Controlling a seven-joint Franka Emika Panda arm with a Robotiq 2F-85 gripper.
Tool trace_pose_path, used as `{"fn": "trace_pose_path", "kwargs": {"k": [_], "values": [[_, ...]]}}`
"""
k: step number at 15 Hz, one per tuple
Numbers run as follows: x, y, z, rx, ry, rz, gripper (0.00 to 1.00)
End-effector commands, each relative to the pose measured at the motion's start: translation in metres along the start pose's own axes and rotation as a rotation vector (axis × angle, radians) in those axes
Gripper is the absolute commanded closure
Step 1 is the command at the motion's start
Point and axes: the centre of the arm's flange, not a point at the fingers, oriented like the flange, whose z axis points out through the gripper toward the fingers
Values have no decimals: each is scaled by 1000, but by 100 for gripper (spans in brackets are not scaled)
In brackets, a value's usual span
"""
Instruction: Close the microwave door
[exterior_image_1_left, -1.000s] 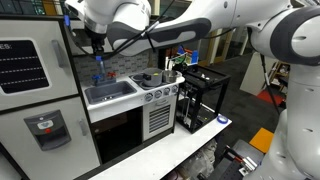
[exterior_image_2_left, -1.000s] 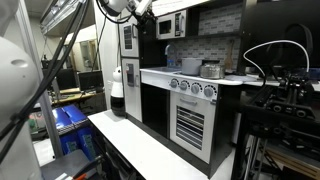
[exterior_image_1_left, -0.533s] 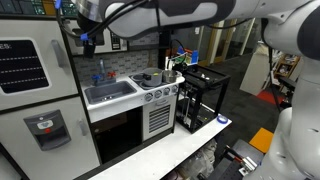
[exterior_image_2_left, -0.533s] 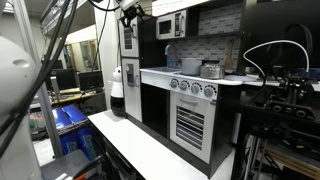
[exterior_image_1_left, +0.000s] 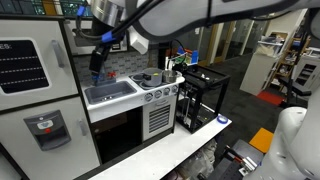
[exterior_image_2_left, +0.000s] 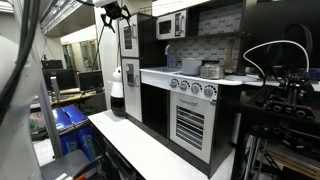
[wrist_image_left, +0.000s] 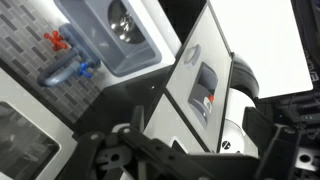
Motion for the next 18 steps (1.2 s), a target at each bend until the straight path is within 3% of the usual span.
{"fn": "trace_pose_path", "kwargs": {"k": [1, 8, 12, 18], "values": [[-67, -33, -24, 17, -46, 151, 0], [-166, -52, -55, -33, -108, 419, 0], [-243, -34, -63, -83, -141, 597, 0], [-327, 12, -65, -145, -147, 776, 0]]}}
